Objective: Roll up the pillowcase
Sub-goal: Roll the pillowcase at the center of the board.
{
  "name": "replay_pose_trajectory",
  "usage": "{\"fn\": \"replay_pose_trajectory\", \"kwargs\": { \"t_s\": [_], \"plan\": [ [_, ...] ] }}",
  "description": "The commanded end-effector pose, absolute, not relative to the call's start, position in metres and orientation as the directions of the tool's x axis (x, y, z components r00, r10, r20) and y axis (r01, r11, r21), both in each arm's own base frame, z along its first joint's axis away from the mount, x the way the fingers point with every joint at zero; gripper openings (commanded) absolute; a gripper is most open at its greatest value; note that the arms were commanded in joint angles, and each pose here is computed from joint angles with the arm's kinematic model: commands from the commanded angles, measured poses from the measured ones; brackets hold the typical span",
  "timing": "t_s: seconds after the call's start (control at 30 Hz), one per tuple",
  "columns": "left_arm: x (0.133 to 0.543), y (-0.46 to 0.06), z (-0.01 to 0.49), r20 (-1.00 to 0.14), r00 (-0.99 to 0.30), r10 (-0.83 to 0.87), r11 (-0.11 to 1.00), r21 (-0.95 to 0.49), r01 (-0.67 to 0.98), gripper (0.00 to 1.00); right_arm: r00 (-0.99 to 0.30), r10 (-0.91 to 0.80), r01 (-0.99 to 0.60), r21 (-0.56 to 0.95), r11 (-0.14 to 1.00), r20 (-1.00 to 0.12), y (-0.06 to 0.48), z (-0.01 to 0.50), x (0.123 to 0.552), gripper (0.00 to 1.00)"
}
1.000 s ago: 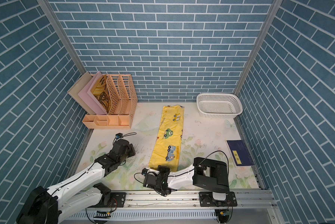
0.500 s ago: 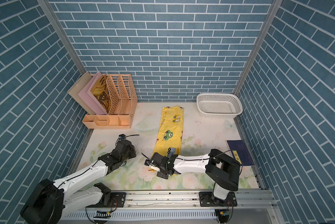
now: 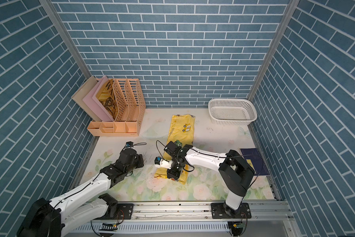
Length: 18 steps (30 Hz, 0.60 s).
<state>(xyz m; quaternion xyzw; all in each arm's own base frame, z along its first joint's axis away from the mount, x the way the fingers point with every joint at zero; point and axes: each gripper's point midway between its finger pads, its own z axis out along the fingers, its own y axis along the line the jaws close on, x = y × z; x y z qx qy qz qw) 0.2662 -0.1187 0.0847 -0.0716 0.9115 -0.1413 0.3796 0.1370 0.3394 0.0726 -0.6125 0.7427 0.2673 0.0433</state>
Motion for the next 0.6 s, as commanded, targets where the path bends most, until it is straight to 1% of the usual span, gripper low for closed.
{"fn": "replay_pose_trajectory", "kwargs": {
  "t_s": [0.0,0.13,0.23,0.3,0.43,0.57],
  "plan": [
    [0.260,-0.129,0.080,-0.662,-0.726,-0.185,0.944,-0.325,0.057,0.00,-0.258,-0.891,-0.894,0.442,0.074,-0.374,0.330,0.077,0.141,0.00],
    [0.258,-0.146,0.081,-0.668,-0.732,-0.135,0.929,-0.342,0.141,0.00,-0.264,-0.865,-0.889,0.455,0.046,-0.427,0.335,0.091,0.162,0.00],
    [0.257,-0.156,0.085,-0.683,-0.720,-0.119,0.911,-0.364,0.195,0.00,-0.246,-0.849,-0.891,0.454,0.008,-0.468,0.343,0.101,0.169,0.00],
    [0.257,-0.158,0.086,-0.685,-0.719,-0.121,0.909,-0.367,0.197,0.00,-0.256,-0.852,-0.890,0.455,0.024,-0.457,0.341,0.095,0.176,0.00],
    [0.256,-0.158,0.092,-0.705,-0.700,-0.113,0.910,-0.356,0.212,0.00,-0.287,-0.872,-0.872,0.486,0.067,-0.395,0.335,0.074,0.182,0.00],
    [0.255,-0.163,0.101,-0.728,-0.675,-0.120,0.892,-0.377,0.248,0.00,-0.305,-0.872,-0.875,0.474,0.099,-0.382,0.332,0.064,0.190,0.00]
  ]
}}
